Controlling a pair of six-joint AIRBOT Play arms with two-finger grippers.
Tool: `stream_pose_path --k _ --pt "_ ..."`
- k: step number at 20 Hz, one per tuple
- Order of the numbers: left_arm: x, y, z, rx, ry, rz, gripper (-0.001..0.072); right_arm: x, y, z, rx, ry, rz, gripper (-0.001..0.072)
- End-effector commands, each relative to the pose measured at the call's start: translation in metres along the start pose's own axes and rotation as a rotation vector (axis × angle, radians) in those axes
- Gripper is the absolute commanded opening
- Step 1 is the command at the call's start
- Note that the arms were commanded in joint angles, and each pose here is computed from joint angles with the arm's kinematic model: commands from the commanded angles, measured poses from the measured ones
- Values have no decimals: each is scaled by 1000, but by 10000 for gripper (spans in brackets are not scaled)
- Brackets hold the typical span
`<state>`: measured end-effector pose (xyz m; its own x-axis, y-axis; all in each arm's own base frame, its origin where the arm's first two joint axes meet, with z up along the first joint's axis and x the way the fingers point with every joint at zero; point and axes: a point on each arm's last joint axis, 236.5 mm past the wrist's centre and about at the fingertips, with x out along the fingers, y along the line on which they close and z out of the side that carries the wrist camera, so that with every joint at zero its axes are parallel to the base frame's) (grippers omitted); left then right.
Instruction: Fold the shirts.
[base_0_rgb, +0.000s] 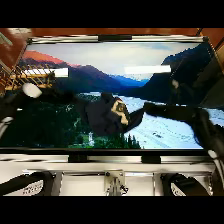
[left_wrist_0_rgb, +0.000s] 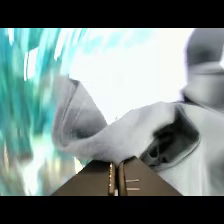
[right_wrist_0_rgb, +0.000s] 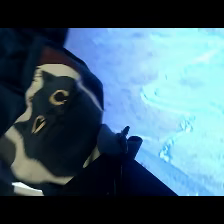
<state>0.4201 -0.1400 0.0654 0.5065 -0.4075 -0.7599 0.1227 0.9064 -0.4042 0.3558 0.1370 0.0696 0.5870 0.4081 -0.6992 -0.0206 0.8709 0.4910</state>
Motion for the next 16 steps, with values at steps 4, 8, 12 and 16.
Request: stream_pose_path --k 4,8,12,16 --pt "-312 -72 131 159 -732 4 35 -231 108 159 -193 -692 125 68" --pt "-425 -109 118 224 -968 -5 35 -327 148 174 -233 -888 223 68" --pt "-486 -147 98 277 -1114 -97 35 -387 180 181 -229 -1018 357 68" --pt "-541 -175 83 293 -1281 -200 35 -436 198 185 -243 -1149 440 68"
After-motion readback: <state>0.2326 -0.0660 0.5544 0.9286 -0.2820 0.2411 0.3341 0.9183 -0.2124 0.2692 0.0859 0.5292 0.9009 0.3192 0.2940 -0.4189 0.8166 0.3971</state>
